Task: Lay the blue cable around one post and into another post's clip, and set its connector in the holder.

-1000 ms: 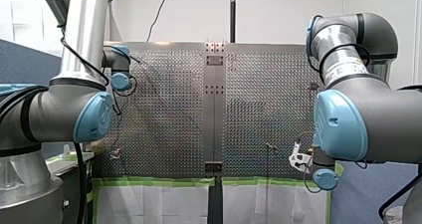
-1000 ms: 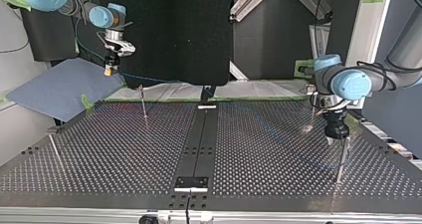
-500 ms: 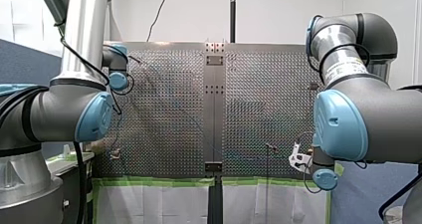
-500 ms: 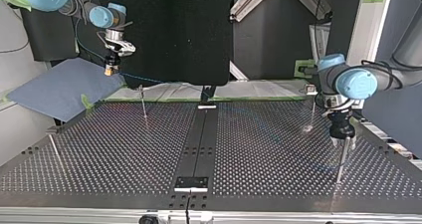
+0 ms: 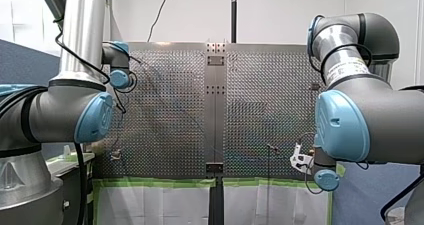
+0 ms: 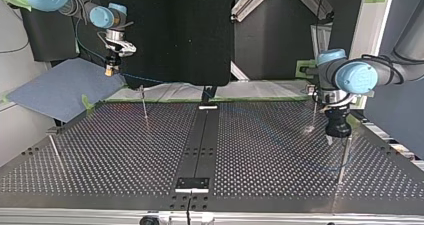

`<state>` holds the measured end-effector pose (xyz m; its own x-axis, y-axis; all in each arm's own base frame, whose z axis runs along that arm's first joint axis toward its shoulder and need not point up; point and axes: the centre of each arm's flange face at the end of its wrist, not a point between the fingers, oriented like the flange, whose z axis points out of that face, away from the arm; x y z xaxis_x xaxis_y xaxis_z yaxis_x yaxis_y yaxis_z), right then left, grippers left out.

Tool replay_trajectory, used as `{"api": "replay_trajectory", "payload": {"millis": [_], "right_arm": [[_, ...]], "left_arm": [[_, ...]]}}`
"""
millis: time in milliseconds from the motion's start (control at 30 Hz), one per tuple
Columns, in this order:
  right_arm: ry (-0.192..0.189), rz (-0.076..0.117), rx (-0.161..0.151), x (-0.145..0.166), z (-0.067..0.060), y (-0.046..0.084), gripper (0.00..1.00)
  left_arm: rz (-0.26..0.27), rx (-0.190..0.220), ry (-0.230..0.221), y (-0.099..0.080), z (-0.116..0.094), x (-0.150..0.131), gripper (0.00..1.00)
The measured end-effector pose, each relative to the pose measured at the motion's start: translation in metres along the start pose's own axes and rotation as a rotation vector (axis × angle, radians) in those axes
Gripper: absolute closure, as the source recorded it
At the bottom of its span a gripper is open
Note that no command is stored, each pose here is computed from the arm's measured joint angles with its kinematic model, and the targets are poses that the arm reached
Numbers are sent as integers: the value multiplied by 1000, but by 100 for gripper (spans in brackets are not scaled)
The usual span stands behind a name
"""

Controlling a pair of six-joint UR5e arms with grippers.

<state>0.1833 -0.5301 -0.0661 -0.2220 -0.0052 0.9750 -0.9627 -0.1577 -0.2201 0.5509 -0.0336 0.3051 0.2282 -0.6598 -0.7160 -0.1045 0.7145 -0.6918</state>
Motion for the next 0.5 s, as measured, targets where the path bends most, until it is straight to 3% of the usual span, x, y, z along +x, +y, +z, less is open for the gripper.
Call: {"api": "replay_trajectory", "payload": {"millis": [267, 500], "right_arm": [[-1, 0, 0, 0, 0, 0, 100], [-1, 0, 0, 0, 0, 0, 100]], "left_arm": [[-1, -27, 2, 1, -11, 2, 0], [-3, -17, -10, -5, -17, 1, 0]]}}
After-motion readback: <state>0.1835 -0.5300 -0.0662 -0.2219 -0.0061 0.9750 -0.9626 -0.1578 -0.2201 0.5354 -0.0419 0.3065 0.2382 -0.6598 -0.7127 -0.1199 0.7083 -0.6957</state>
